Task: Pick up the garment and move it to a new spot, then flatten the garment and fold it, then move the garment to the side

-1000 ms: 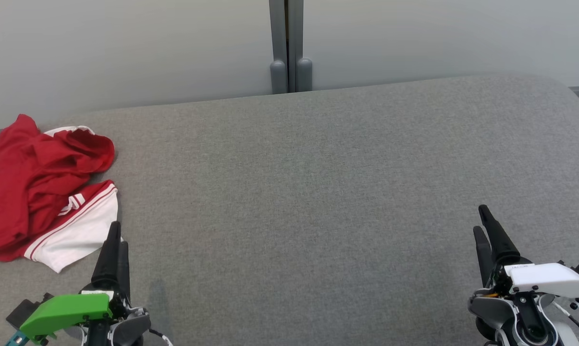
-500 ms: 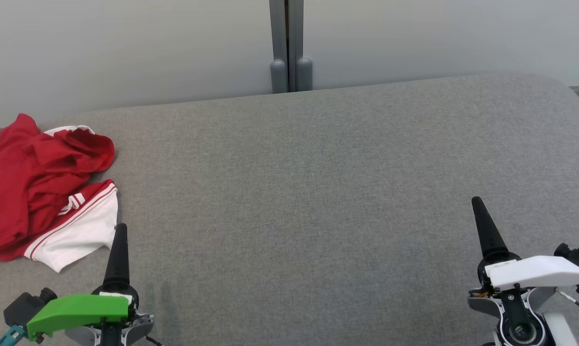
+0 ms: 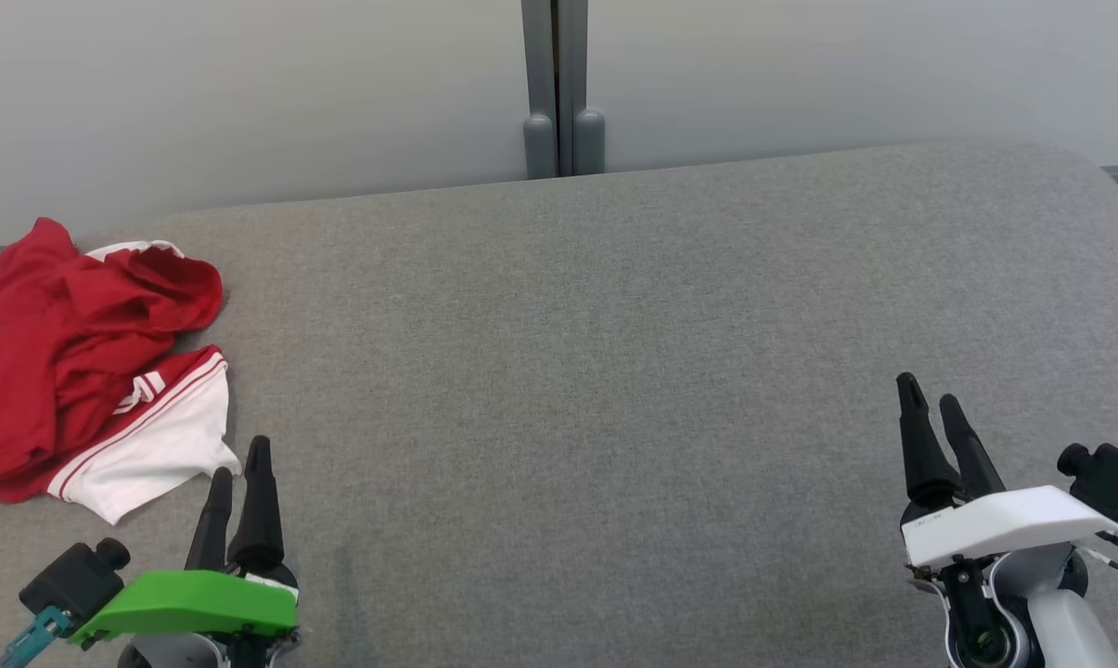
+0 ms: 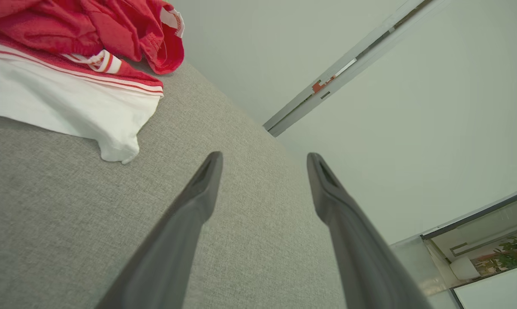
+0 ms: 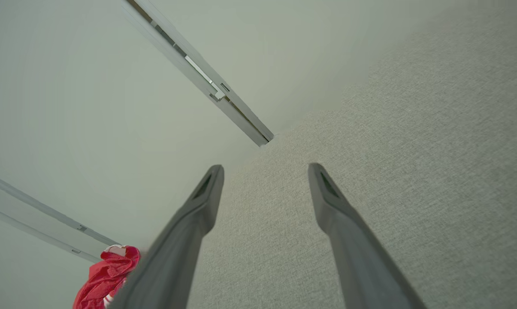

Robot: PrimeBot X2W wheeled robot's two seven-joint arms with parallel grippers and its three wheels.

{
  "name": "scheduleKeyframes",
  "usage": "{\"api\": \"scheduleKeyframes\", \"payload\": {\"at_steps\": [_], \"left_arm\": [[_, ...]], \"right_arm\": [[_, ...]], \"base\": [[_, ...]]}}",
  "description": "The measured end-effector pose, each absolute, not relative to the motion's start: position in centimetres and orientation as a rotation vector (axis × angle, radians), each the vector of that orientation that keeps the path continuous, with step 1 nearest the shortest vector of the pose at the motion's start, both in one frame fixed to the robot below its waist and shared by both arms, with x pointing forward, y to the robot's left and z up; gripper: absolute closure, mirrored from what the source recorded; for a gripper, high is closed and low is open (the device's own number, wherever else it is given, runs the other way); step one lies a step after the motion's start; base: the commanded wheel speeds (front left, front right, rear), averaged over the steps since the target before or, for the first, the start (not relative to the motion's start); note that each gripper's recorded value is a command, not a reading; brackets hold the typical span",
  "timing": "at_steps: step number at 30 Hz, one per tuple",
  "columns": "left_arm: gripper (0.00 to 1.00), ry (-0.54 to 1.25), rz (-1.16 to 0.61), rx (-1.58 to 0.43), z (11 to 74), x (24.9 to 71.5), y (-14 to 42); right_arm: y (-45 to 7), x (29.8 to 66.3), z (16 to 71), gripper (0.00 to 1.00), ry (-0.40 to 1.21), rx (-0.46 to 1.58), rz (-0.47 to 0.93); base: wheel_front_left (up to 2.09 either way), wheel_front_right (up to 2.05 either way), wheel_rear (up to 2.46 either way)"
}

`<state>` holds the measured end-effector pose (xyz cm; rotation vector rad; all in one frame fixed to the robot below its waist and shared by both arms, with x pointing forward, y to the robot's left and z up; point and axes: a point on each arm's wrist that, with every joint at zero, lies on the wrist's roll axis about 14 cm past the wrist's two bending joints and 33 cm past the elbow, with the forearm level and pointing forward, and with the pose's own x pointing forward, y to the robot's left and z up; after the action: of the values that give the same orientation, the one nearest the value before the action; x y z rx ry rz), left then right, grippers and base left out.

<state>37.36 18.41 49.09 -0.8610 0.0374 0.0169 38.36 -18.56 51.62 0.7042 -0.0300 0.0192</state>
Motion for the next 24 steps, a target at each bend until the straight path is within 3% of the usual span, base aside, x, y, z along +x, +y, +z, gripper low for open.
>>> {"api": "scheduleKeyframes", "payload": {"at_steps": [24], "left_arm": [[0.00,0.063,-0.016,-0.468,48.1,36.3,17.7]], "right_arm": [[-17.6,38.0,50.9,0.00,-0.026,0.359,0.054]], "base": [[0.00,0.00,0.00]]}}
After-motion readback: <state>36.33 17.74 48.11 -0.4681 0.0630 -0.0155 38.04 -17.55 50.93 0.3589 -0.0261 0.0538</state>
